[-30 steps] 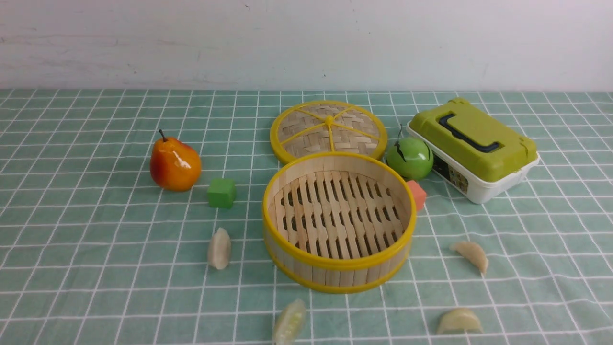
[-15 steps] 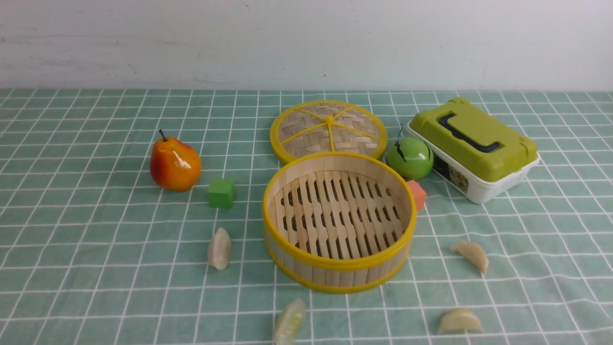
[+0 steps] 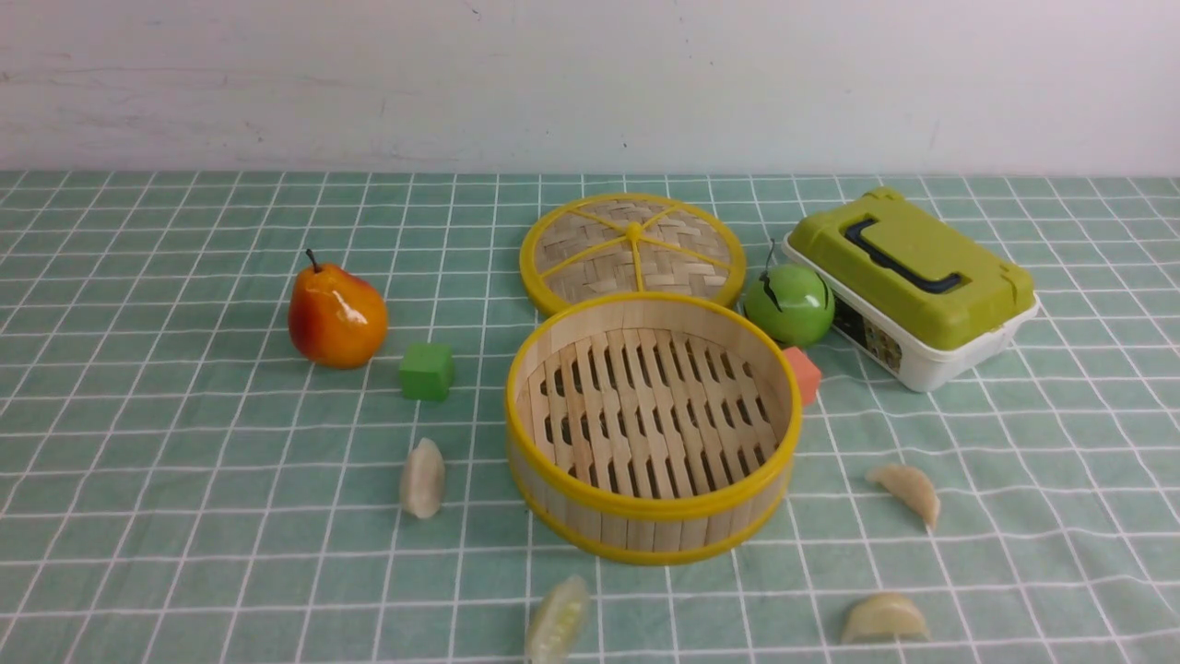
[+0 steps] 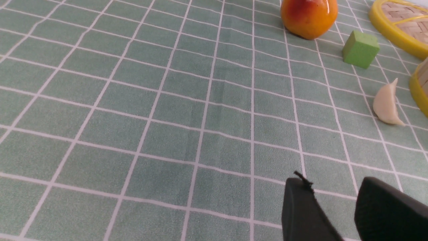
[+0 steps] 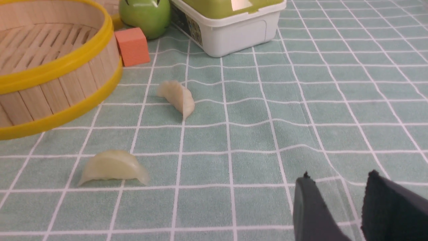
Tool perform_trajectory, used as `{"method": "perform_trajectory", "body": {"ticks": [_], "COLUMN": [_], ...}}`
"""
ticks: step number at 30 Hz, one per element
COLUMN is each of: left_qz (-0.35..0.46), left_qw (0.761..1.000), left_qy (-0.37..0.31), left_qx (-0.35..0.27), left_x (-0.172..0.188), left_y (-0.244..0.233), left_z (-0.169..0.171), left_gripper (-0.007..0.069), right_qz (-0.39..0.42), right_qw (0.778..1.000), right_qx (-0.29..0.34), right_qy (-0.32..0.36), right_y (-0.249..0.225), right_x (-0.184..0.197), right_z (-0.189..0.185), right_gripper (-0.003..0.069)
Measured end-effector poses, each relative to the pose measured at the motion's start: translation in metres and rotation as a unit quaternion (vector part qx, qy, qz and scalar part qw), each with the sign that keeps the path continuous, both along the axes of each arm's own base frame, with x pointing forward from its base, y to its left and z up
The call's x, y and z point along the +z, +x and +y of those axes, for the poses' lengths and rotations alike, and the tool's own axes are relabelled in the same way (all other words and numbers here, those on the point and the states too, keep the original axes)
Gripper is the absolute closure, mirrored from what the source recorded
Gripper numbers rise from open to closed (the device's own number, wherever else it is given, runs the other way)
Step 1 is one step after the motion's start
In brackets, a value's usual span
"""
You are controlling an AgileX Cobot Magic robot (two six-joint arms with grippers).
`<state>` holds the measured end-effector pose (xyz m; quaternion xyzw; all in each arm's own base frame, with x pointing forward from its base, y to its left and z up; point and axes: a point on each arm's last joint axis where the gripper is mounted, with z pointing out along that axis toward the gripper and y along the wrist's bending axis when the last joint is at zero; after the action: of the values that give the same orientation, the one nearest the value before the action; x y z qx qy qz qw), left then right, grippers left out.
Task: Put the dumplings into the steamer on the table with the blue tablecloth.
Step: 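Reach for and grasp a dumpling on the table with the left gripper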
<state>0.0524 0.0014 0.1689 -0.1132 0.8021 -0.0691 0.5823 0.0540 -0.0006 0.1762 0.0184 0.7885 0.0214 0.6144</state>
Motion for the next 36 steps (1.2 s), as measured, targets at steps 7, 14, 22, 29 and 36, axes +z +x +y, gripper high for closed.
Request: {"method": "perform_trajectory", "body": {"ticks": [7,14,22,29,36], "left_qz": [-0.002,-0.065,-0.046,-0.022,-0.089], "left_qw": [1.000,0.907,0.710,0.746,0.907], "left_qy": [0.007,-0.413,-0.699,-0.664,-0.404], "left_qx": [0.000,0.044,0.072,0.048,-0.082], "left_x": [0.000,0.016,0.023,0.025,0.104], "left_y": [0.000,0.003,0.003,0.001,-0.010], "left_z": [0.000,-0.010,-0.015,-0.021,-0.029], "left_gripper": [0.0388,0.0388,0.0388,0.0388,0.0431], "right_qz": [-0.058,-0.058,-0.019,-0.007,0.002], "right_qw": [0.998,0.982,0.810,0.842,0.940], "right_qx": [0.006,-0.007,-0.044,-0.038,0.030], "right_qy": [0.002,0.180,0.585,0.538,0.339], "right_y": [0.002,0.002,0.002,0.001,-0.002], "right_x": [0.010,0.011,0.014,0.011,0.058], "right_z": [0.001,0.005,0.012,0.013,0.019], "right_gripper": [0.0419,0.0419,0.0419,0.0419,0.0477]}}
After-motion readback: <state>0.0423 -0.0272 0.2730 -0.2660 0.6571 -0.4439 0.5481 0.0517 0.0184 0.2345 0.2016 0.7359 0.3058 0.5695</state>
